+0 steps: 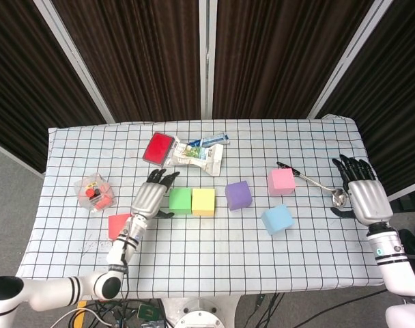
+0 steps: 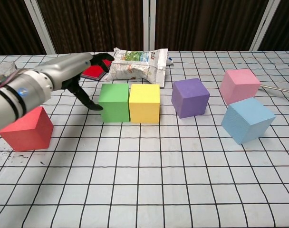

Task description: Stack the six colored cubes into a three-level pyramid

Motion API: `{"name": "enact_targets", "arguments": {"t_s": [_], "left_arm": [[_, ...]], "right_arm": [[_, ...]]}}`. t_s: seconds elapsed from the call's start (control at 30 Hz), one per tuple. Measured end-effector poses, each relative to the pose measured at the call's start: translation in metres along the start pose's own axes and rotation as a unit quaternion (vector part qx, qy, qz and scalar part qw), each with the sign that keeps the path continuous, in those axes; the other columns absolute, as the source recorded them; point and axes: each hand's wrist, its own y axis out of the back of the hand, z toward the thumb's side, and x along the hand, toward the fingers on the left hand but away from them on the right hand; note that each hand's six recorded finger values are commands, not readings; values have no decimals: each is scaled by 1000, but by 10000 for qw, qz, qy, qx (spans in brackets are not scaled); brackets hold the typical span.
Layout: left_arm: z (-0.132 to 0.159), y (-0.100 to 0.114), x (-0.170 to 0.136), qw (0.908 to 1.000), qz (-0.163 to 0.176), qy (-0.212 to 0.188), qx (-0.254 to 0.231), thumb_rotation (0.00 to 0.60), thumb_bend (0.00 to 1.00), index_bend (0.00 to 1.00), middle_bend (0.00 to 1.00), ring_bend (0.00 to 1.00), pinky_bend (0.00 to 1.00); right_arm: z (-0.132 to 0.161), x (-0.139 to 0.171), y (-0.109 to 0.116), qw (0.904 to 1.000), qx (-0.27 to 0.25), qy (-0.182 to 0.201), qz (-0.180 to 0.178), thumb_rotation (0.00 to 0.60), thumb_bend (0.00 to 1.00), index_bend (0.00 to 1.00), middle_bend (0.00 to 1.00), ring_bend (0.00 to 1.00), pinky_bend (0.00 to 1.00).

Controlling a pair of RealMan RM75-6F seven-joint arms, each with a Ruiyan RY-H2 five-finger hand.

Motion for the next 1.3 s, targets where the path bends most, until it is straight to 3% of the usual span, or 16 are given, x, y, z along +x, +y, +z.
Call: {"name": "enact_targets", "arguments": {"t_s": [0.3,0.57,0.83,1.3], "left_arm": [[-71,55,-56,9983,476,154,291,600,0,77,111,0,0],[-130,106,-129,9920,1113,362,484,600,0,77,121,0,0],[-163,110,-179,9901,1169,753,208,600,0,77,132,0,0],[-187,109,-196,9869,1319,932,32,600,0,77,145,0,0]], "right_arm": [[52,-39,-11,9970,30,738,223,600,0,0,54,0,0],[95,-66,-43,9902,120,1196,707,600,0,0,77,0,0],[124,-73,-71,9841,166,1472,982,600,0,0,97,0,0],[166,-95,-103,9765,226,1743,1251,600,0,0,132,0,0]]}}
